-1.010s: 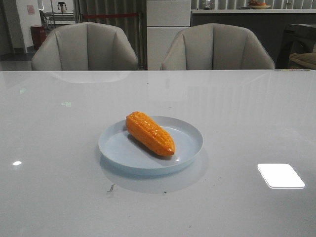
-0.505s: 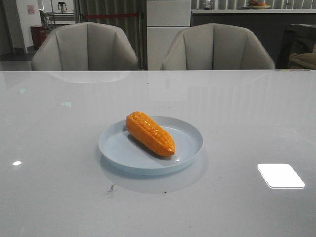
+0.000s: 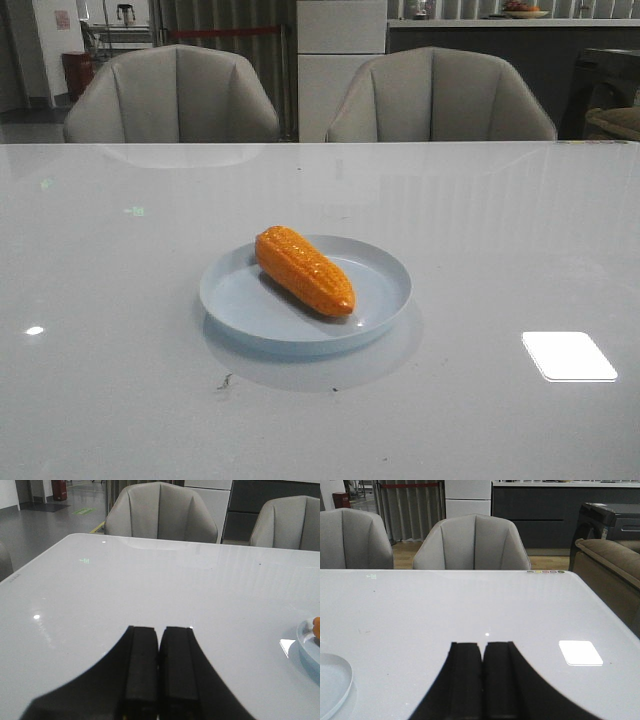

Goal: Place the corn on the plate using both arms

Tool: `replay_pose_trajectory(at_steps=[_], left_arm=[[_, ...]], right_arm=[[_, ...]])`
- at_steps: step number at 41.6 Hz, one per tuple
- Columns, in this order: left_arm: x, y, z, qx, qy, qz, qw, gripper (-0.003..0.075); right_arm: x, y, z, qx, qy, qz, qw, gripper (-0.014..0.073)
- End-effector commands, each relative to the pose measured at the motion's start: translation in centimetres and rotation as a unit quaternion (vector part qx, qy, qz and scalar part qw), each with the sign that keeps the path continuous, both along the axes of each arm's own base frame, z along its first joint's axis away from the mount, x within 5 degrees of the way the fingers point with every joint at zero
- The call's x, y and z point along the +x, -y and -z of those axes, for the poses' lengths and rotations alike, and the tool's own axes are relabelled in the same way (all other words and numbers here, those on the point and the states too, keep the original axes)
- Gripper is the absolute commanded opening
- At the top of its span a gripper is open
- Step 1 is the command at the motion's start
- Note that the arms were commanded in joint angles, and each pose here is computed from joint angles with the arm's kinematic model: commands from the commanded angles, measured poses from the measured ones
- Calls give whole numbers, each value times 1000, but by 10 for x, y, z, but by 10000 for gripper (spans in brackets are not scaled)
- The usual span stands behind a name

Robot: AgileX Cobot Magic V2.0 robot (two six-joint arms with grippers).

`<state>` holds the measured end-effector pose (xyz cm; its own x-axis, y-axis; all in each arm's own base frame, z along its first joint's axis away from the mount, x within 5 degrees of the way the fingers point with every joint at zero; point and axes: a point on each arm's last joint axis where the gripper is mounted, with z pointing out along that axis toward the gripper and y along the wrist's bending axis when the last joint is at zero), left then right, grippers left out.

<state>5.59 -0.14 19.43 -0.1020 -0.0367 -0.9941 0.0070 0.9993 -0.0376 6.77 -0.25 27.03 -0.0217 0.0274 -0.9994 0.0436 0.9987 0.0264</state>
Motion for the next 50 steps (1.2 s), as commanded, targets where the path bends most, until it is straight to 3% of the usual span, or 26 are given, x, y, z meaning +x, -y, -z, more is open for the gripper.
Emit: replay_pose_trajectory(at_steps=[1,14,50], left_arm=[[1,-1,4,-11,29,-5,999,92],[1,-1,4,-11,29,-5,999,92],[1,-1,4,-11,29,-5,999,92]], right_arm=[[-3,1,-2,-5,55,6,998,49],[-7,1,66,-2,11,7,1000,49],[-8,1,67,-2,4,6,1000,49]])
